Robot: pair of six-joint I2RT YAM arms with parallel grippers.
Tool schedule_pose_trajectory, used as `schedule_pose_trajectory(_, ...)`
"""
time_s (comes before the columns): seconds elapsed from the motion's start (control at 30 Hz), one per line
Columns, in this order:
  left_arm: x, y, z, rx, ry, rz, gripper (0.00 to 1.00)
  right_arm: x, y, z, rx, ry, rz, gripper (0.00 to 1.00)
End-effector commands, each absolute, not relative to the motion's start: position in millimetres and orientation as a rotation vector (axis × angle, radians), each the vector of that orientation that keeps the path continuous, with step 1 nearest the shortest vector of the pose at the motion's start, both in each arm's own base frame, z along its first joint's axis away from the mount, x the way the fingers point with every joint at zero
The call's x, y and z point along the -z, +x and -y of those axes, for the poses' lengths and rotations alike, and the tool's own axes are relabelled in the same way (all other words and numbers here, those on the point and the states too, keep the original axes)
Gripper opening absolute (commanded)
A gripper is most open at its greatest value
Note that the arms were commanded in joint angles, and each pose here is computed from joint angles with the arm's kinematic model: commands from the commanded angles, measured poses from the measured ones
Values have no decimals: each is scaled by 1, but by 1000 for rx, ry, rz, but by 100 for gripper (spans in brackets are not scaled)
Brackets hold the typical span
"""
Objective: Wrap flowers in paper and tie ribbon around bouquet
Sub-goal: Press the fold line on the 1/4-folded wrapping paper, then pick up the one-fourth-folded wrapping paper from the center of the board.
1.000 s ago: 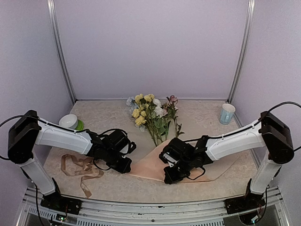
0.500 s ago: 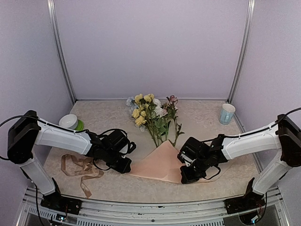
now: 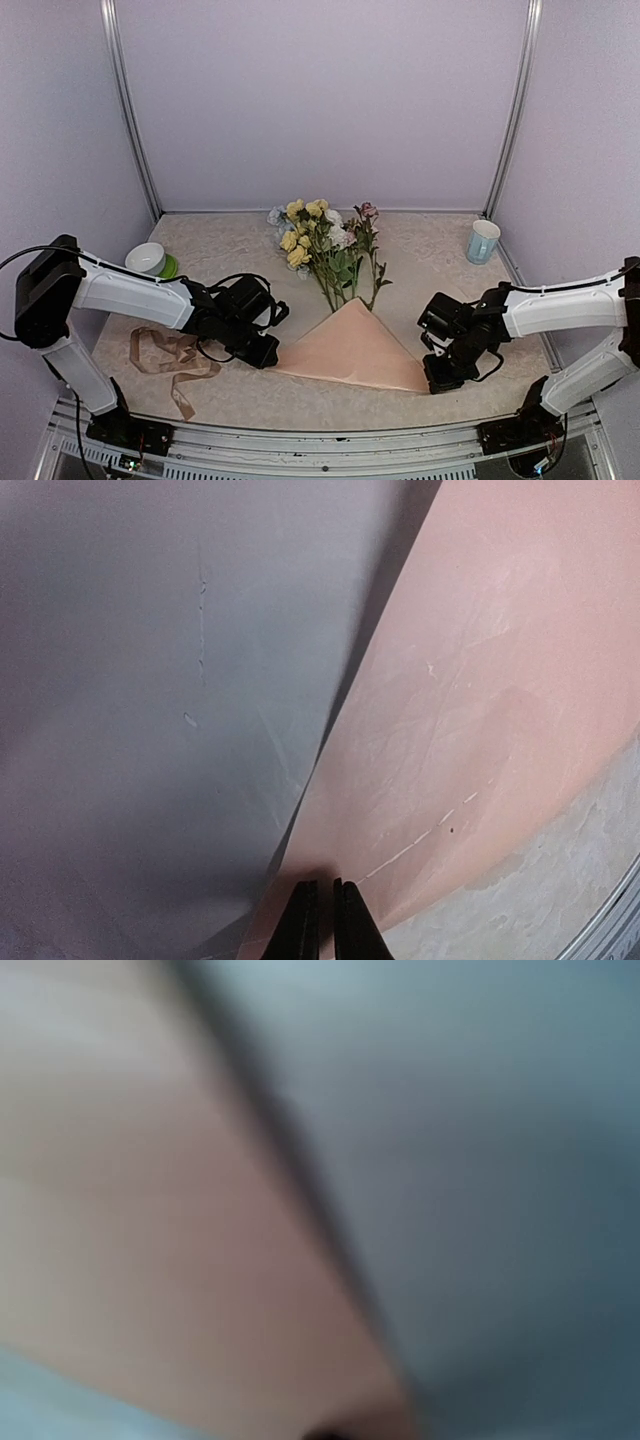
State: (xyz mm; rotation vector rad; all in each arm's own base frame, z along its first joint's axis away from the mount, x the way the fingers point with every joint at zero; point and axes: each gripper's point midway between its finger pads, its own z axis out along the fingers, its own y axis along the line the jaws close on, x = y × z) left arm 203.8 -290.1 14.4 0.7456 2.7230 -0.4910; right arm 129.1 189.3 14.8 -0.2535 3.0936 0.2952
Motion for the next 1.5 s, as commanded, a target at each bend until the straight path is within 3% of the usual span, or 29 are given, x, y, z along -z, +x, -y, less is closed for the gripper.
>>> schedule_pose_trajectory(0.0,15,183,254,350,774,-2861,9,-14,116,-151,-82,-180,-3159,0)
schedule_pose_trajectory(0.37,13,183,250,348,767,-2861,9,-24,131,-125,301,-166,-3143,0)
schedule_pose_trajectory(0.6,13,183,251,364,761,-2858,9,-79,165,-144,206,-170,-2987,0)
schedule_pose_trajectory(0.73,15,182,251,363,759,-2862,9,-103,189,-207,-7,-375,-2861,0)
schedule_pose_trajectory(0.83,13,182,251,364,747,-2860,9,-97,178,-287,-356,-639,-2788,0)
schedule_pose_trajectory(0.93,8,182,251,361,739,-2849,9,-77,176,-313,-495,-609,-2806,0)
schedule_pose_trajectory(1.13,-43,198,279,342,805,-2666,10,-23,170,-298,-361,-540,-2928,0)
schedule_pose_trajectory(1.3,-107,206,339,459,935,-2439,19,-10,166,-290,-338,-506,-2947,0)
schedule_pose_trajectory(1.47,-79,221,376,423,1058,-2439,22,-14,172,-295,-332,-519,-2923,0)
